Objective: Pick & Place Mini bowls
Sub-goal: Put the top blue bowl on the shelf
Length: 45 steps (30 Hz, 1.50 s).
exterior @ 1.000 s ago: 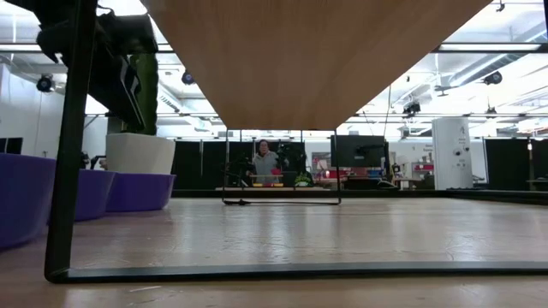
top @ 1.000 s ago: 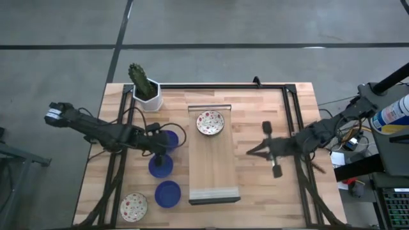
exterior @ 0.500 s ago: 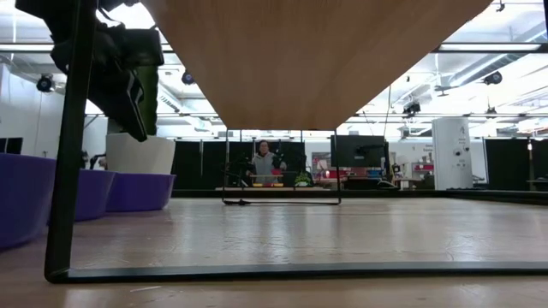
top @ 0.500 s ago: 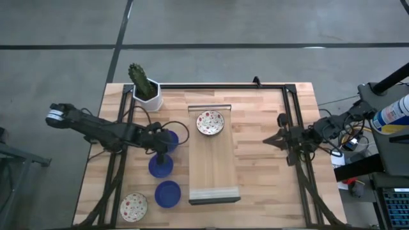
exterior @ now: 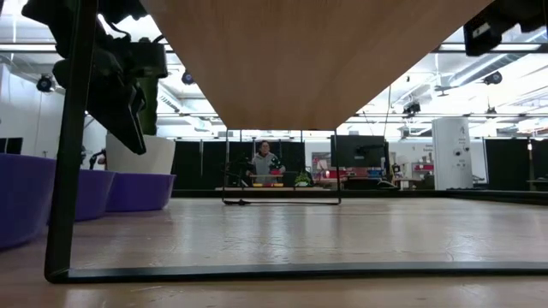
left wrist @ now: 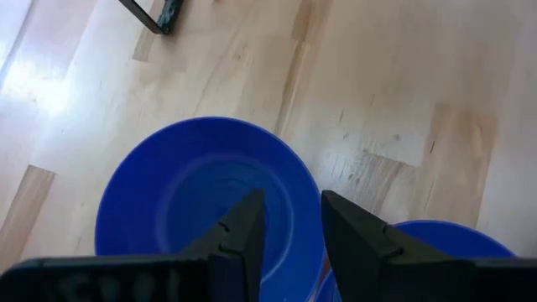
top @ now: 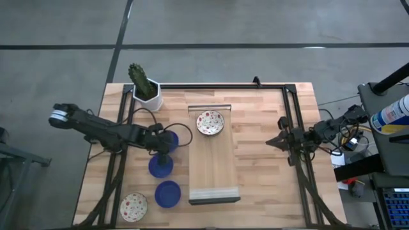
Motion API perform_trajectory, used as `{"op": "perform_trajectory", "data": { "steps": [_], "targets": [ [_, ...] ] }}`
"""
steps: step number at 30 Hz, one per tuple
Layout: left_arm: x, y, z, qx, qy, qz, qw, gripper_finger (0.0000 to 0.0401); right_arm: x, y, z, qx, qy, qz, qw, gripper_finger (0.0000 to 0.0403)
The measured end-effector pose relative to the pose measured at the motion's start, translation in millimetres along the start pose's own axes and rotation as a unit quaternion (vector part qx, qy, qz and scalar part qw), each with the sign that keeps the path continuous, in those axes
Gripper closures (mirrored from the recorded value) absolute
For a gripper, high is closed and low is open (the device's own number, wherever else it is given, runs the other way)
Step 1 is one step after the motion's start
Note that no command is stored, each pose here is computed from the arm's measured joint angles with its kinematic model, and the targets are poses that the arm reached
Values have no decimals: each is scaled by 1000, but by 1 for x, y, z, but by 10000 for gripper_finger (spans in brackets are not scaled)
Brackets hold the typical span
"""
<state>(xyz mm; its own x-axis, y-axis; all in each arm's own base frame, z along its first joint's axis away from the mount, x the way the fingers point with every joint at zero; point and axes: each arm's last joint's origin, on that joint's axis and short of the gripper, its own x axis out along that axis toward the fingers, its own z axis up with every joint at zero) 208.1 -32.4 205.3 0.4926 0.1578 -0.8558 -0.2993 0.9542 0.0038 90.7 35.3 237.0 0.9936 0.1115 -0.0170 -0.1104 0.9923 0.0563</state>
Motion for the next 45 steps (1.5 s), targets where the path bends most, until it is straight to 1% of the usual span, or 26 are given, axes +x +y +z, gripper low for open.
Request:
{"op": "perform_trajectory", "data": {
  "steps": [9,14,19,22,26,31,34,39,42,45],
  "targets": [
    [5,-2,1,-5,3,-4,1000,288,-5,-4,-34,15,-4,0,1000,394],
    [2,-4,4,-23,6,-28,999,288,-6,-5,-45,5,-8,0,1000,394],
    [5,-6,6,-35,-1,-33,999,288,-5,-6,-56,2,0,-2,1000,394],
    [13,-8,5,-34,14,-31,999,288,-4,-6,-63,4,9,-11,1000,394],
    [23,-10,3,-28,35,-22,999,288,-3,-6,-63,-9,12,-11,1000,394],
    [34,-12,1,-24,54,-12,998,288,-3,-6,-63,-10,14,-12,1000,394],
    [38,-13,0,-22,60,-7,998,288,-3,-6,-63,8,12,-14,1000,394],
    [43,-13,-1,-16,67,5,998,291,-3,-6,-63,59,11,-15,998,394],
    [44,-13,-1,-11,69,6,998,308,-3,-6,-63,82,11,-15,996,394],
    [43,-13,-1,-11,67,5,998,341,-3,-6,-63,66,11,-15,998,394]
  ]
}}
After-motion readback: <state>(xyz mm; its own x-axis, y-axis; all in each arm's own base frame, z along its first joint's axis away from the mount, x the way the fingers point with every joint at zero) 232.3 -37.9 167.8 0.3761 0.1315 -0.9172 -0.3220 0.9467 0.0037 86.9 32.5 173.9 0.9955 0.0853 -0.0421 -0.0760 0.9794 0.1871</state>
